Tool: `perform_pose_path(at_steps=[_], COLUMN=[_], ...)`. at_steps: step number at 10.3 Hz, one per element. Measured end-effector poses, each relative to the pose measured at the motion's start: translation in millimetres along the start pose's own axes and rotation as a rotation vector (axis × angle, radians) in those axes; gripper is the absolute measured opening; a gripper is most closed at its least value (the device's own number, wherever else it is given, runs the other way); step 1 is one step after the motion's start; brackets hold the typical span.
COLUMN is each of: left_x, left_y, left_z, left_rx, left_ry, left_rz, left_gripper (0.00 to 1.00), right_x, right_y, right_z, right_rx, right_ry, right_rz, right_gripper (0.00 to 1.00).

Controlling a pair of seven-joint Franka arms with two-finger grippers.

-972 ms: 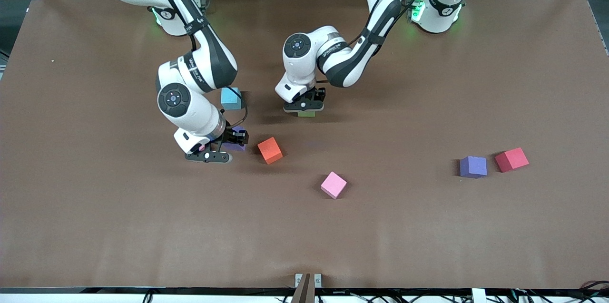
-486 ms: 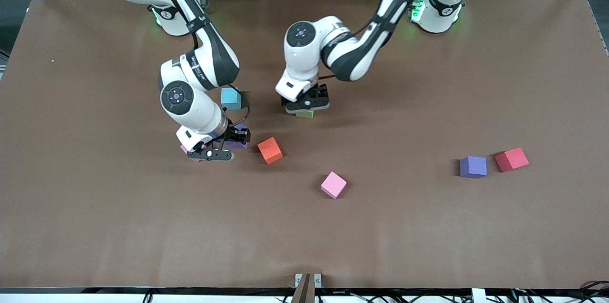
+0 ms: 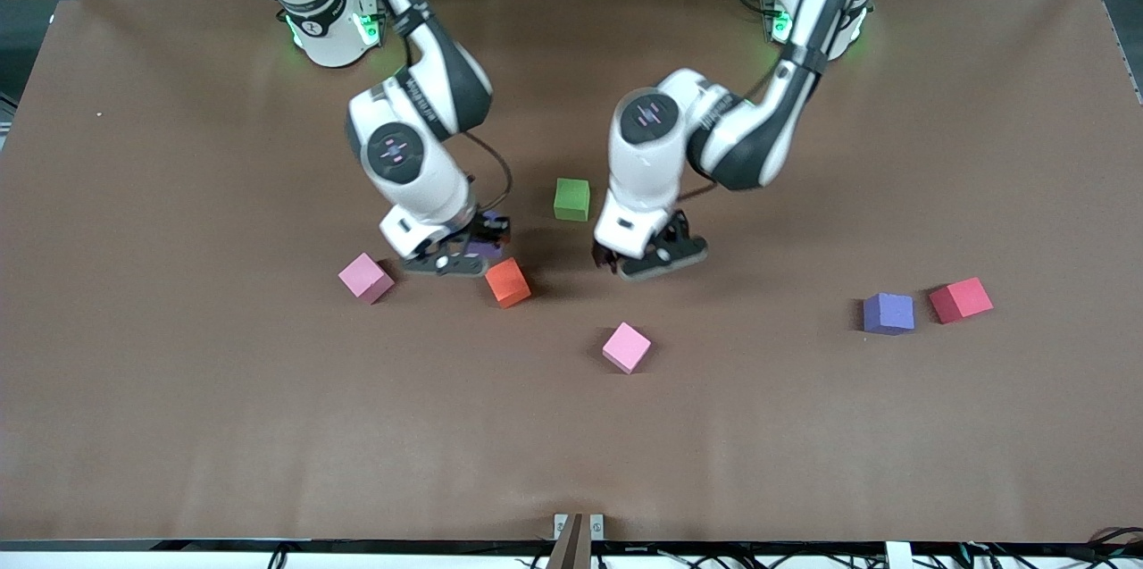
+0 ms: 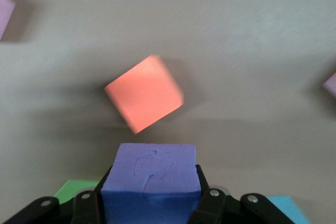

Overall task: Arrange blocks into number 1
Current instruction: 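Place the blue cube beside the green cube while the left gripper reaches pink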

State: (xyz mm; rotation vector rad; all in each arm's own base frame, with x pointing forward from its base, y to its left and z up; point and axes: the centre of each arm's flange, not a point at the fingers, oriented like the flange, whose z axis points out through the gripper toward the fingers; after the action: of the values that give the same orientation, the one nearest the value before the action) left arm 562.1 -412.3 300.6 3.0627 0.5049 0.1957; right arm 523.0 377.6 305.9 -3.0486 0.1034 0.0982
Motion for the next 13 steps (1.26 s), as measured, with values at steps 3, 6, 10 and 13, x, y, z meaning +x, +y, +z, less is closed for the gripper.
perform_pose_path(at_steps=[3, 6, 10, 13], left_x=[67, 81, 94, 104], left_y=[-36, -32, -19, -15], left_z=[9, 11, 10, 18], left_rx=[-0.098, -0.119, -0.127, -0.17], left_ry=[-0.061, -0.045, -0.061, -0.064], left_rz=[-0.003, 0.003, -0.029, -0.105], left_gripper=[1.0, 1.0, 1.0, 1.0], right_x=[-24, -24, -14, -24], right_y=[-41, -67, -85, -94], right_z=[19, 48, 65, 82], right_rx=[-0.003, 0.019, 0.023, 0.011], right_ry=[0.004, 0.045, 0.079, 0.074], right_rz=[-0.011, 0.002, 0.015, 0.002], right_gripper=[0.59, 0.59, 0.59, 0.59])
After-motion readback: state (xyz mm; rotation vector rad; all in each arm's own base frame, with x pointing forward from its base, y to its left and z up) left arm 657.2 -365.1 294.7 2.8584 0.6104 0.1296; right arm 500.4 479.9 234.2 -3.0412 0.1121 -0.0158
